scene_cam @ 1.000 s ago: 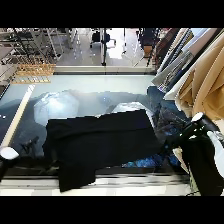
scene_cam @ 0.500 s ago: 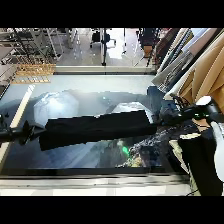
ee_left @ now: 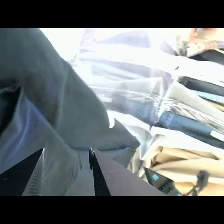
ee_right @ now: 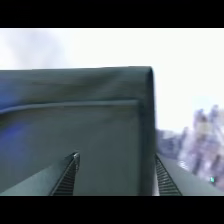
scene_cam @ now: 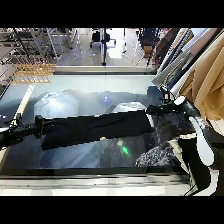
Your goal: Fold the clothes and pants, and hang the long-sleeved shirts on hangers.
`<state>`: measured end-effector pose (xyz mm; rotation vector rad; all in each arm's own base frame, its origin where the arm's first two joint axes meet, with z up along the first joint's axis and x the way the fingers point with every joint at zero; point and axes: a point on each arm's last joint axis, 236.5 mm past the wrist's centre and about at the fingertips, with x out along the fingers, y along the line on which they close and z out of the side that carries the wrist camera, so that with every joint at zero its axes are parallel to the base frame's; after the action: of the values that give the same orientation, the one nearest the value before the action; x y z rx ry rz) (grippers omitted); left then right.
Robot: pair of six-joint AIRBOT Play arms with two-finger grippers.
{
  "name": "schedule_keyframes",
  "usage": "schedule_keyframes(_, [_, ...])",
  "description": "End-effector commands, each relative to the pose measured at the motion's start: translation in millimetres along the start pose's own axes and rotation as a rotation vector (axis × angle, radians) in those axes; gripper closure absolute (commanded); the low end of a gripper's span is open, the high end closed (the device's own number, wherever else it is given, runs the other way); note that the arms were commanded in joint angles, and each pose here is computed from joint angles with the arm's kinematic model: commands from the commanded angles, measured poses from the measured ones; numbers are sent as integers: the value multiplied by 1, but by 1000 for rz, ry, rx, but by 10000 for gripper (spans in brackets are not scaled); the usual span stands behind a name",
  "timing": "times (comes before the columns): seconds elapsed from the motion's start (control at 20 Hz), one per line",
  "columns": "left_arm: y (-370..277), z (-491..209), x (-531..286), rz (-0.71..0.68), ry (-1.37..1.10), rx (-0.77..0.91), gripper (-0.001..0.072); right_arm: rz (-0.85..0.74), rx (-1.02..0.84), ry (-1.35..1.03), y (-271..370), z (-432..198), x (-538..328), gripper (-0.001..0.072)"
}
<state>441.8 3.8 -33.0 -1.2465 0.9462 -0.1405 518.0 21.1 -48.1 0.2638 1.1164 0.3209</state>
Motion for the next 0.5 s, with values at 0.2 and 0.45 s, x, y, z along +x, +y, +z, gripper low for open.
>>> schedule_keyframes(0.2, [-60, -13, -29, -118, -23, 367, 460, 128, 136, 238, -23, -64, 7, 189])
schedule_keyframes(0.45, [-55, -37, -21, -29, 38, 605, 562, 301, 82, 210, 23, -59, 38, 275])
